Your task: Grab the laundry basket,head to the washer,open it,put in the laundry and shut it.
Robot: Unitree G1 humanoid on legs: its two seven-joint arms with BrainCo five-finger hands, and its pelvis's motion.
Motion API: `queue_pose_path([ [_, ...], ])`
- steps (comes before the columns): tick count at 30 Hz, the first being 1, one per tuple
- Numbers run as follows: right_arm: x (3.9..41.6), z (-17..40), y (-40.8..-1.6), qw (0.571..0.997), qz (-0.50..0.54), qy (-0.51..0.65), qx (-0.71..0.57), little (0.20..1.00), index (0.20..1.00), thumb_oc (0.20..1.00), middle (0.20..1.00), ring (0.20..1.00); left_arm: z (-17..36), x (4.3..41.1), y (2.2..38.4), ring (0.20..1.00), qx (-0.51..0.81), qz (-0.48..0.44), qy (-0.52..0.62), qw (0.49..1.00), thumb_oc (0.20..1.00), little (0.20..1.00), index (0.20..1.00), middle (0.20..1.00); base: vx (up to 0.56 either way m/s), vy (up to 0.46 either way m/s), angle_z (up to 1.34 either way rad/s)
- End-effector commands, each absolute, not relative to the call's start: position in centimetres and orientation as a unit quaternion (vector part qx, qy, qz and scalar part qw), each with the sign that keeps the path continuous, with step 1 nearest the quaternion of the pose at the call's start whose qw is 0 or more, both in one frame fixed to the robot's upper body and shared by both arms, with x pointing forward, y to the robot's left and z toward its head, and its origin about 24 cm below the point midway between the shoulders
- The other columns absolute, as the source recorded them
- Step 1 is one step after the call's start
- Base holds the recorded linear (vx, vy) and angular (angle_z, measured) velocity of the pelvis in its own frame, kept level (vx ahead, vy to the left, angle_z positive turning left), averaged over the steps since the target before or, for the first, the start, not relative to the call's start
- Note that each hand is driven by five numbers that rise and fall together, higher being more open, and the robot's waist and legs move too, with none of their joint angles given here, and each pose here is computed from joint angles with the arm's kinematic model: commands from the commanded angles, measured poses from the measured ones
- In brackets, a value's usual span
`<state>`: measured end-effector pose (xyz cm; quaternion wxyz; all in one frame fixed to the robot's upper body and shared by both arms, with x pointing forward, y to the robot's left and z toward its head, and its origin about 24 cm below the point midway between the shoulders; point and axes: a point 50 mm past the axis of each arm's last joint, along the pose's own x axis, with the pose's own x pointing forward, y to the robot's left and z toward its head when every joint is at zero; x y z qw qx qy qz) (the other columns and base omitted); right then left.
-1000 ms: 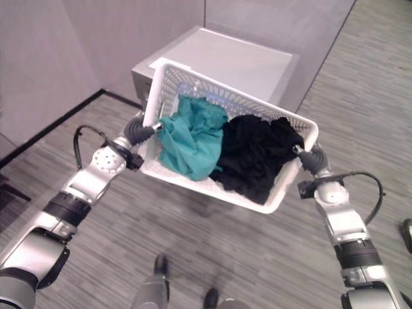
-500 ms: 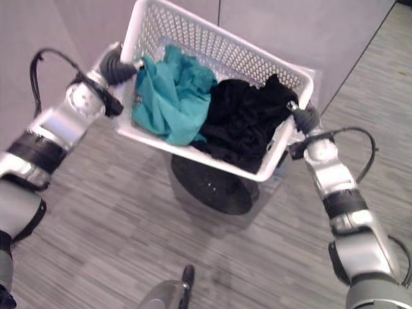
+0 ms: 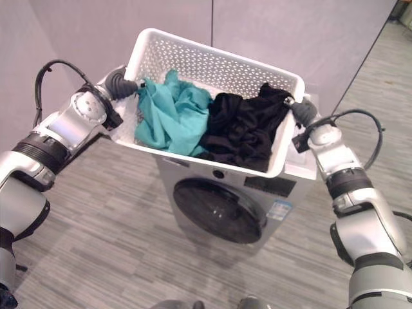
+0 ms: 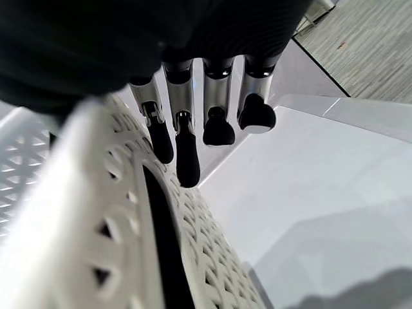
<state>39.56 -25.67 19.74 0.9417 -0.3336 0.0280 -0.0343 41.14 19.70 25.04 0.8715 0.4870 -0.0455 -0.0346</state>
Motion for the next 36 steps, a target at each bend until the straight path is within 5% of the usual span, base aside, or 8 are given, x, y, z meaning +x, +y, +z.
queue_pose_path([
  [1,37.6,18.9,-32.7,0.909,-0.12,0.135,-0.376,0.2,0.2,0.2,0.2,0.2,27.9,41.2,19.9,0.2,0.492,-0.001,-0.092,0.866,0.2,0.2,0.2,0.2,0.24,-0.188,-0.07],
  [12,37.1,21.3,-34.1,0.889,-0.137,0.135,-0.416,0.2,0.2,0.2,0.2,0.2,29.3,41.7,15.7,0.2,0.528,-0.032,-0.114,0.841,0.2,0.2,0.2,0.2,0.13,-0.217,0.22],
  [22,37.5,17.3,-31.7,0.895,-0.078,0.149,-0.413,0.2,0.2,0.2,0.2,0.2,27.4,42.0,14.0,0.2,0.541,-0.056,-0.114,0.831,0.2,0.2,0.2,0.2,0.16,0.075,-0.14],
  [36,39.9,17.1,-27.1,0.905,-0.032,0.138,-0.402,0.2,0.2,0.2,0.2,0.2,32.1,42.5,16.9,0.2,0.571,0.052,-0.105,0.812,0.2,0.2,0.2,0.2,0.07,0.054,-0.18],
])
